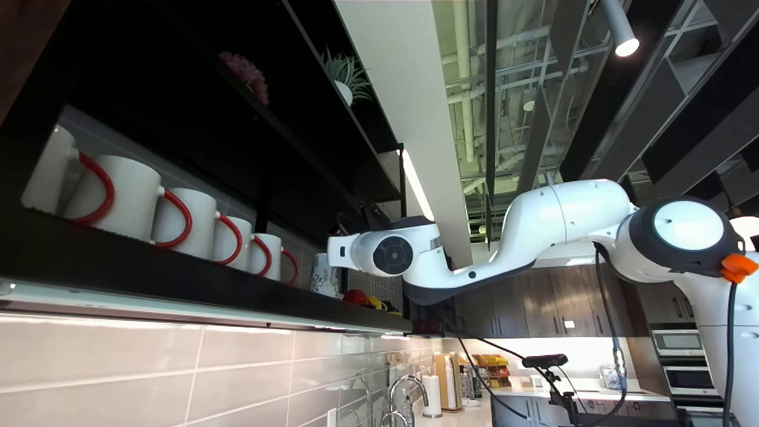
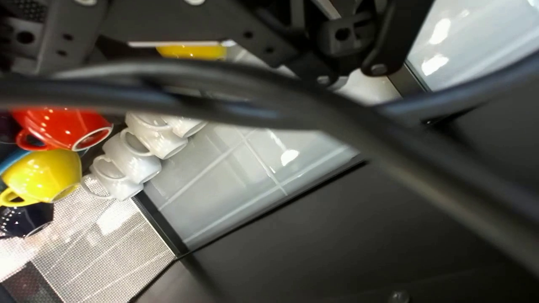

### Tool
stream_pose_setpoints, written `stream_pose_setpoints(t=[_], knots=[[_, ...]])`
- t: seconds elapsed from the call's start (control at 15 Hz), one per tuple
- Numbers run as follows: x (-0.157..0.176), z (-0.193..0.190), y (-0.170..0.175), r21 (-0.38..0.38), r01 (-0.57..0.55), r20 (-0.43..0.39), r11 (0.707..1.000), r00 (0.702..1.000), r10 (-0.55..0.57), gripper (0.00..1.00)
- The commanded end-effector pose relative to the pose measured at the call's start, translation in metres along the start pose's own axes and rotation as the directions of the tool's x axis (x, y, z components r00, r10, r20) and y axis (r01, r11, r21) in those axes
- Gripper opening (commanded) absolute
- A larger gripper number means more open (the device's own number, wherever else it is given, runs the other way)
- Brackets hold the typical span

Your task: Stack the cups together, then put them upside down

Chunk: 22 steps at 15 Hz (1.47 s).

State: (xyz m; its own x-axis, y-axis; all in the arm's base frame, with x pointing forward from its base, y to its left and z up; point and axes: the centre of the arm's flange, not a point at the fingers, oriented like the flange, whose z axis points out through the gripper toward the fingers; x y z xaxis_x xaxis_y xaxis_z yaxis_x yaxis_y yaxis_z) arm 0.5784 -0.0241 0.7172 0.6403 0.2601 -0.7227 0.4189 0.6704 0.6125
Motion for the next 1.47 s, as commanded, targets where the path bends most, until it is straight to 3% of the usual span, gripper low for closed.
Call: stream_pose_setpoints(t=[0.0,0.33,0.6,0.73,1.07,1.4], knots=[[-0.032,-0.009,0.0,0.071,-0.077,-0.075,0.995,0.994,0.082,1.0],[-0.067,-0.011,-0.005,0.243,-0.194,-0.251,0.951,0.934,0.255,1.0],[-0.099,-0.014,-0.012,0.337,-0.345,-0.34,0.876,0.823,0.455,1.0],[-0.111,-0.009,-0.022,0.407,-0.44,-0.302,0.801,0.763,0.572,1.0],[-0.126,-0.011,-0.046,0.581,-0.533,-0.238,0.616,0.613,0.754,1.0],[-0.129,-0.015,-0.069,0.705,-0.58,-0.177,0.408,0.414,0.893,1.0]])
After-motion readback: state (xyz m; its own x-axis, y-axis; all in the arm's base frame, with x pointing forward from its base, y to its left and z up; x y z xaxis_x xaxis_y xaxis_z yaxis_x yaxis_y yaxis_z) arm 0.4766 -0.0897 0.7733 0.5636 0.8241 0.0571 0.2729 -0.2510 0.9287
